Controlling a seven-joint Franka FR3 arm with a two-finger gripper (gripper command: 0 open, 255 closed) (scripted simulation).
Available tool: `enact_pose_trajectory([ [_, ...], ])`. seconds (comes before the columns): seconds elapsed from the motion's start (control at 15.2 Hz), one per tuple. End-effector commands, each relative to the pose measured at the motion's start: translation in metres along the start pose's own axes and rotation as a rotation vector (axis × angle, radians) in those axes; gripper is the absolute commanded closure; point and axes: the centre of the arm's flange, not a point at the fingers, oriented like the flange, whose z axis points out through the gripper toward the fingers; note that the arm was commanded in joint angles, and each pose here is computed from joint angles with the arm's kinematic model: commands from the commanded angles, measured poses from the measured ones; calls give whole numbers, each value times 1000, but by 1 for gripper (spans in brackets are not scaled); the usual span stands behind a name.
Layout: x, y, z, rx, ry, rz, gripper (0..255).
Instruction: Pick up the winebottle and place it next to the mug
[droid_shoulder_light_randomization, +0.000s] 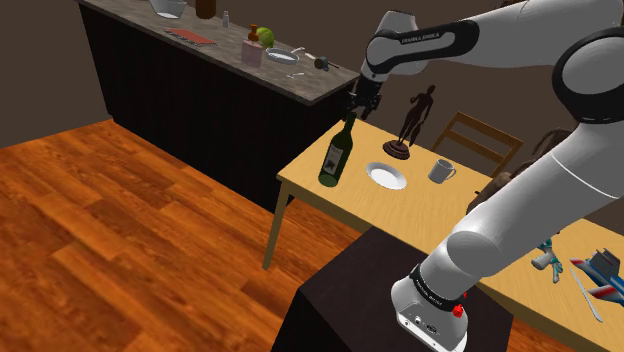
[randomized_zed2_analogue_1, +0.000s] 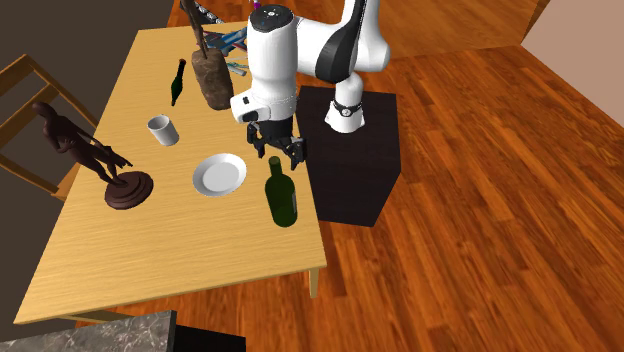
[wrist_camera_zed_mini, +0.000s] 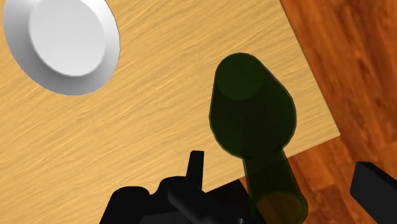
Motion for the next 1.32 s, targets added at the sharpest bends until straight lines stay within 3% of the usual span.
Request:
enact_pose_trajectory([
  [0.0, 0, 0, 10, 0, 0, 0, 0],
  [0.53, 0, 0, 13, 0, 0, 0, 0],
  [0.59, 0, 0, 13, 0, 0, 0, 255],
  [1.25, 1, 1, 8, 0, 0, 0, 255],
])
